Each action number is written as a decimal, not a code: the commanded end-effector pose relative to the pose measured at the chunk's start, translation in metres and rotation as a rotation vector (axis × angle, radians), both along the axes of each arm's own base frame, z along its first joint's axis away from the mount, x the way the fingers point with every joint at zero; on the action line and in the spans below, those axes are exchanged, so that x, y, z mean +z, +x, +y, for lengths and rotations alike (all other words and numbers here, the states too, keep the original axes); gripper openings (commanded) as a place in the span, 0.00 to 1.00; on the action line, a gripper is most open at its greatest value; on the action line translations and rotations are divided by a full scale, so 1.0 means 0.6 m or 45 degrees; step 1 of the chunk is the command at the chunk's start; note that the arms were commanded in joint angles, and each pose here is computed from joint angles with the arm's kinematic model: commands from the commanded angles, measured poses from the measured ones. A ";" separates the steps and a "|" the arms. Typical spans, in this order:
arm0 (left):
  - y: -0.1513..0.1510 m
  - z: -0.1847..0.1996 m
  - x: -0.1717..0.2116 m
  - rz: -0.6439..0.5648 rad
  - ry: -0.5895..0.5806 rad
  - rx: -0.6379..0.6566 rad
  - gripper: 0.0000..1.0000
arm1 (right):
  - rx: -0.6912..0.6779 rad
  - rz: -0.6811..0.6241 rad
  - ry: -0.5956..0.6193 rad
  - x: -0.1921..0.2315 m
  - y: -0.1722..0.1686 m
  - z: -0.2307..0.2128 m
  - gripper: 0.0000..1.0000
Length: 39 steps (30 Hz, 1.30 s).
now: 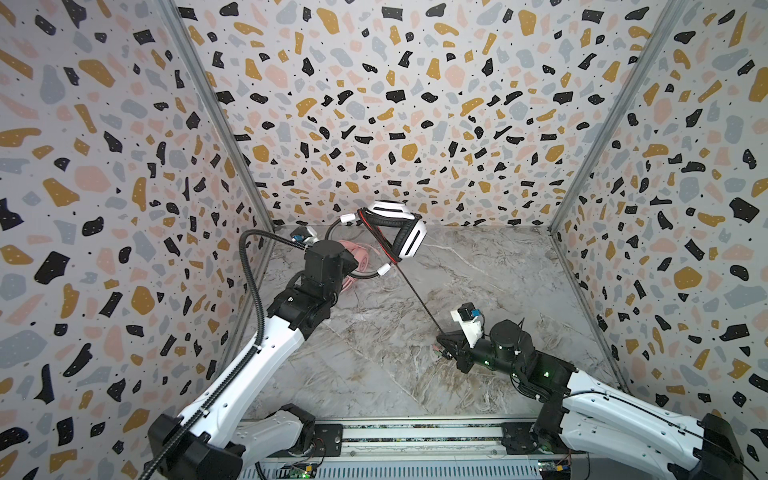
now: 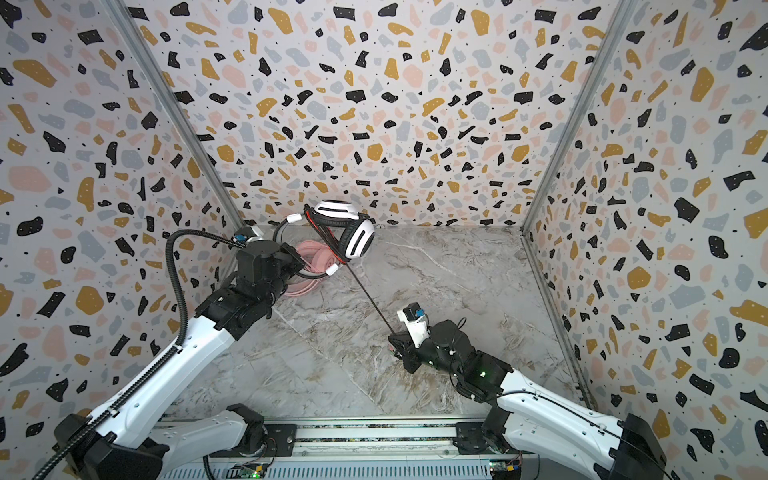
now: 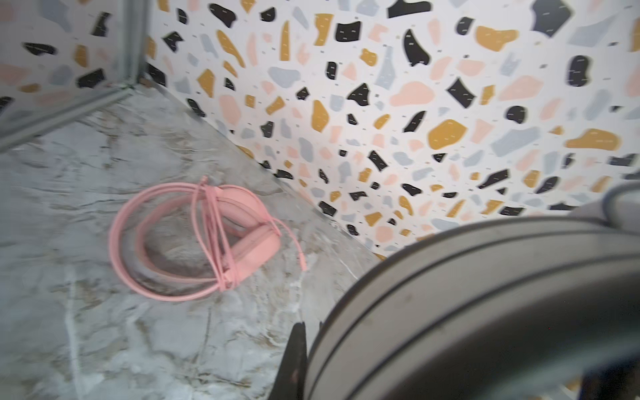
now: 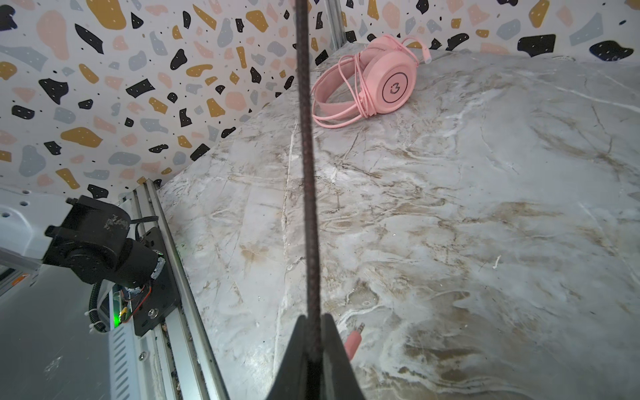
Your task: Wrap the headphones
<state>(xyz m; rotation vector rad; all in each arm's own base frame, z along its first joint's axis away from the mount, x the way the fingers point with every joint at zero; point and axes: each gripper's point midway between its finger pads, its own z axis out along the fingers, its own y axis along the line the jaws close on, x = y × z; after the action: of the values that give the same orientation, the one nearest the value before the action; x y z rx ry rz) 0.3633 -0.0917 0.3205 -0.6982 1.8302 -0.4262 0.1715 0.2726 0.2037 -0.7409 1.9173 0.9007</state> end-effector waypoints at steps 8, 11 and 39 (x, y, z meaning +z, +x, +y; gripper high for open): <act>0.008 0.015 -0.047 -0.010 0.435 0.281 0.00 | -0.078 -0.157 -0.150 0.072 0.008 -0.008 0.10; -0.005 -0.013 -0.081 0.044 0.632 0.236 0.00 | -0.133 -0.236 -0.210 0.101 0.026 -0.017 0.10; -0.205 -0.327 -0.157 -0.160 0.667 -1.469 0.00 | -0.387 -0.375 -0.303 0.155 0.134 -0.082 0.10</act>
<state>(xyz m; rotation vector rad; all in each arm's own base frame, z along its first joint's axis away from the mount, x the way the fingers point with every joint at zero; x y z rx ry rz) 0.2507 -0.2648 0.1737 0.8042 2.1305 -0.4195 0.2523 0.2172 0.2882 -0.6573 1.8474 0.2993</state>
